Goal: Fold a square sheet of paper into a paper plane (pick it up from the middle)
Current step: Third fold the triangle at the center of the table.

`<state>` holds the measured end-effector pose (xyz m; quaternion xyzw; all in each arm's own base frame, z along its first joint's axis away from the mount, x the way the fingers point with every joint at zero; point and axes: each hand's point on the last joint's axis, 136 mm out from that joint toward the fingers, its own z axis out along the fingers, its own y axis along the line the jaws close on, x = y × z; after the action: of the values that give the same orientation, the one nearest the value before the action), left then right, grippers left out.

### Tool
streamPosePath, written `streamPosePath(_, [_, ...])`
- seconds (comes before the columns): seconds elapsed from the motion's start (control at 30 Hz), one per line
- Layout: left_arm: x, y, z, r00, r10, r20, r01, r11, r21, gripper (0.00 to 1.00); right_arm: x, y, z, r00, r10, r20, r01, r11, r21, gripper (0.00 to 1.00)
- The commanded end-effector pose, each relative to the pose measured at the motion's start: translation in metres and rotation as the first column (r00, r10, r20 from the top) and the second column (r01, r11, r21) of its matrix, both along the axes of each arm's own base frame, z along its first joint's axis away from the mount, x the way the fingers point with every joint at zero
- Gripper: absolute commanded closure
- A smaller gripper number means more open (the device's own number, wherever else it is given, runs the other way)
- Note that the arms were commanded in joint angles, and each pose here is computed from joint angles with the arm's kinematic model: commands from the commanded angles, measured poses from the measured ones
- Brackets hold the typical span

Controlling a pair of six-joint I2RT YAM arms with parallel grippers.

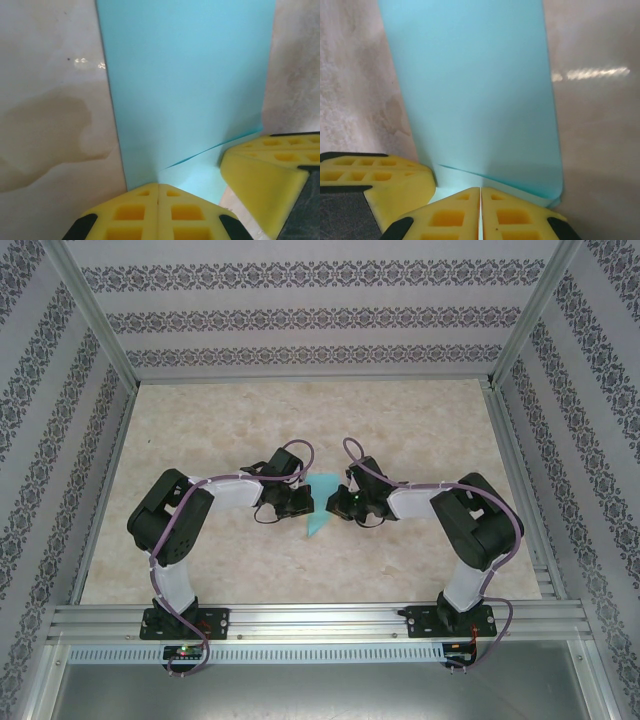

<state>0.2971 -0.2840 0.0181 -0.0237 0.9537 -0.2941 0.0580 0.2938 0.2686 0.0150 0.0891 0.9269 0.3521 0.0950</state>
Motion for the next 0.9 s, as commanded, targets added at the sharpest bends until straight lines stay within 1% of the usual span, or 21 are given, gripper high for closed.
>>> streamPosePath(0.0, [-0.01,0.021,-0.02,0.999,0.016,-0.031,-0.012,0.991,0.132,1.0,0.009,-0.011,-0.005,0.999,-0.036,0.005,0.036,0.999,-0.04,0.9])
streamPosePath(0.13, [-0.011,0.022,-0.023,0.999,0.014,-0.037,-0.009,0.991,0.136,1.0,0.007,-0.018,-0.02,0.998,-0.057,-0.034,0.054,0.996,-0.07,0.9])
streamPosePath(0.23, [-0.011,0.022,-0.023,0.999,0.011,-0.037,-0.006,0.991,0.134,1.0,0.012,-0.02,-0.015,0.998,-0.064,-0.018,0.063,0.995,-0.078,0.91])
streamPosePath(0.33, [-0.011,0.022,-0.024,0.999,0.015,-0.039,-0.01,0.991,0.135,1.0,0.02,-0.026,-0.009,0.997,-0.081,0.01,0.082,0.99,-0.115,0.91])
streamPosePath(0.43, [-0.01,0.021,-0.024,0.999,0.019,-0.039,-0.014,0.991,0.132,1.0,0.028,-0.035,-0.017,0.995,-0.098,0.014,0.099,0.982,-0.162,0.91])
streamPosePath(0.57, [-0.009,0.019,-0.027,0.998,0.04,-0.046,-0.034,0.993,0.117,1.0,0.034,-0.031,-0.027,0.996,-0.084,-0.003,0.083,0.986,-0.142,0.91])
streamPosePath(0.67, [-0.009,0.017,-0.03,0.997,0.06,-0.054,-0.054,0.993,0.105,1.0,0.045,-0.029,-0.012,0.996,-0.074,0.039,0.078,0.989,-0.127,0.92])
streamPosePath(0.77, [-0.01,0.02,-0.034,0.996,0.071,-0.057,-0.064,0.991,0.115,1.0,0.055,-0.036,0.012,0.991,-0.079,0.105,0.093,0.987,-0.132,0.91])
streamPosePath(0.87, [-0.01,0.021,-0.035,0.996,0.074,-0.059,-0.066,0.991,0.118,1.0,0.06,-0.042,0.03,0.986,-0.088,0.141,0.104,0.988,-0.115,0.9])
